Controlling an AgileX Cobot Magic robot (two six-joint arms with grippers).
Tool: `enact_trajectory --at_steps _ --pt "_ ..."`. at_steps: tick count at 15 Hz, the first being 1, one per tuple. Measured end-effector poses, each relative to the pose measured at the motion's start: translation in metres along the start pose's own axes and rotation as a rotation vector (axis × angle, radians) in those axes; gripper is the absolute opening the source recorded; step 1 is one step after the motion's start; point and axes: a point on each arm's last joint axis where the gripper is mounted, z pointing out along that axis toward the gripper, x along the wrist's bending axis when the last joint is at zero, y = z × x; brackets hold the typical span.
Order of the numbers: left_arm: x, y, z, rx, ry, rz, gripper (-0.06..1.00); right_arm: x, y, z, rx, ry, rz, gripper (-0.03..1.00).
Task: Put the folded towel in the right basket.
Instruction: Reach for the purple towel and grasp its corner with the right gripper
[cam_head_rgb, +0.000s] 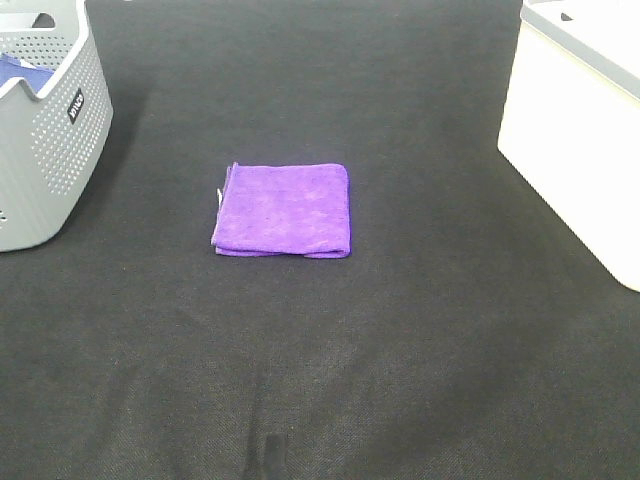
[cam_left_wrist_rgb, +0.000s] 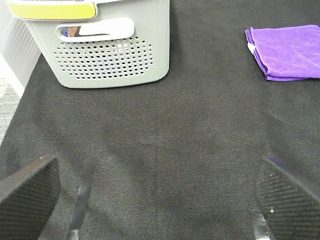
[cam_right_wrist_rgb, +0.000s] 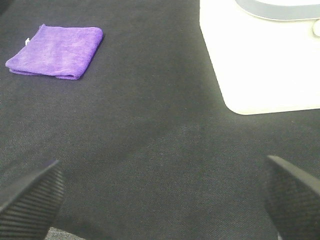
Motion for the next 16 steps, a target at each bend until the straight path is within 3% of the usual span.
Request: enact_trajectory --at_steps 16 --pt "0.0 0.0 0.0 0.0 0.0 0.0 0.99 0.0 0.0 0.0 0.0 0.0 0.0 0.98"
